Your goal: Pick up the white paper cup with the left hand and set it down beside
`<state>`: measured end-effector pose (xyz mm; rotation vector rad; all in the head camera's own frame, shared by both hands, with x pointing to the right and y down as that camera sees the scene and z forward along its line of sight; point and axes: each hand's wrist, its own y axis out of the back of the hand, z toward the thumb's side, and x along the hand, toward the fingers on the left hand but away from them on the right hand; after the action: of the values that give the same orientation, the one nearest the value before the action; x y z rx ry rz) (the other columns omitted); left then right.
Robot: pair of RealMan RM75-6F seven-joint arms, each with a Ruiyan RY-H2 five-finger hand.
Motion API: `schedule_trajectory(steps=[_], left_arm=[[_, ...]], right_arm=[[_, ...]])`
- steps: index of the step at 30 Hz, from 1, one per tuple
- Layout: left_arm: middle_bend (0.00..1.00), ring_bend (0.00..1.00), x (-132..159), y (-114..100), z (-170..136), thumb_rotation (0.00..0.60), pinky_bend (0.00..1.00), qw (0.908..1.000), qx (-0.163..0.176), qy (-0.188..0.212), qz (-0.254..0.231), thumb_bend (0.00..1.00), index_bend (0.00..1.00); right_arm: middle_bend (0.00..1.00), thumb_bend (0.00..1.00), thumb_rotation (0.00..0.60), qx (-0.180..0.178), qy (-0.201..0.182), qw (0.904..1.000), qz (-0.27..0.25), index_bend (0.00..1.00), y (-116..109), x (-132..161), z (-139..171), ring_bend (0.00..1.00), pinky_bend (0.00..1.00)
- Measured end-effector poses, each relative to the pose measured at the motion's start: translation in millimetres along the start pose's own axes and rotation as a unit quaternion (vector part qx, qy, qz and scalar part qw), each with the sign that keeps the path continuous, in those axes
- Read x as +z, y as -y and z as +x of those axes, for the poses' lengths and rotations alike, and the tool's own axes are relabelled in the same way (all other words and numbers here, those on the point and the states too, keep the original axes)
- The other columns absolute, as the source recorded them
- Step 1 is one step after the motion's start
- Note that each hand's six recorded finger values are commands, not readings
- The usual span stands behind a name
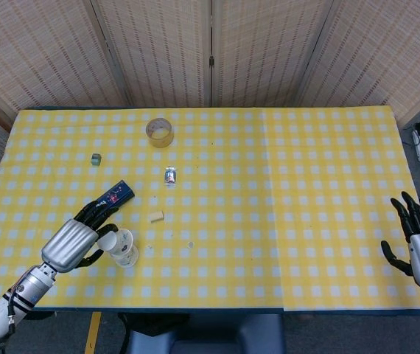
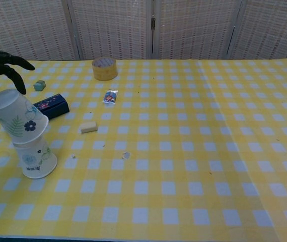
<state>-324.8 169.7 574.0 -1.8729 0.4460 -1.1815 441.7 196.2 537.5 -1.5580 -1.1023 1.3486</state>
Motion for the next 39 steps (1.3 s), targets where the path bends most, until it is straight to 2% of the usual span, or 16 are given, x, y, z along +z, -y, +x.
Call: schedule_trajectory(steps=[5,10,15,20,30,39], left_arm=[[0.11,0.07,-13.8,-12.6,-4.9,0.6,0.05,0.9995,0.02,-0.022,-0.003,0.43,0.36],[0.11,0.07,-29.9,-8.7,-10.7,0.6,0.05,0.9983,0.016,-0.054,0.014,0.43,0.36],[0.11,0.07,-42.8,9.9,-16.8,0.6,0.04,0.995,-0.01,-0.088,0.045,0.43,0.35],[0.11,0.07,-50.4,36.3,-22.3,0.6,0.04,0.9917,-0.046,-0.113,0.041,0.43,0.36],[0.11,0.07,-40.5,68.2,-22.0,0.6,0.04,0.9919,-0.075,-0.101,0.021,0.43,0.36],[0.11,0.07,-33.7,77.1,-16.4,0.6,0.04,0.9924,-0.079,-0.091,0.023,0.42,0.35]], right_arm=[[0.0,0.4,0.6,-0.001,-0.003,1.0,0.0,0.0,-0.1,1.4,-1.4,0.1,0.0],[0.0,0.4,0.6,0.002,-0.002,1.0,-0.001,0.0,1.4,1.1,-2.8,0.1,0.0],[0.0,0.4,0.6,0.004,-0.006,1.0,0.0,0.0,3.7,3.3,-4.4,0.1,0.0],[0.0,0.4,0.6,0.005,-0.007,1.0,0.001,0.0,3.7,4.6,-5.0,0.1,0.0],[0.0,0.4,0.6,0.007,-0.007,1.0,0.002,0.0,4.3,6.9,-4.7,0.1,0.0],[0.0,0.4,0.6,0.01,-0.004,0.9999,0.002,0.0,5.6,6.5,-4.2,0.1,0.0]])
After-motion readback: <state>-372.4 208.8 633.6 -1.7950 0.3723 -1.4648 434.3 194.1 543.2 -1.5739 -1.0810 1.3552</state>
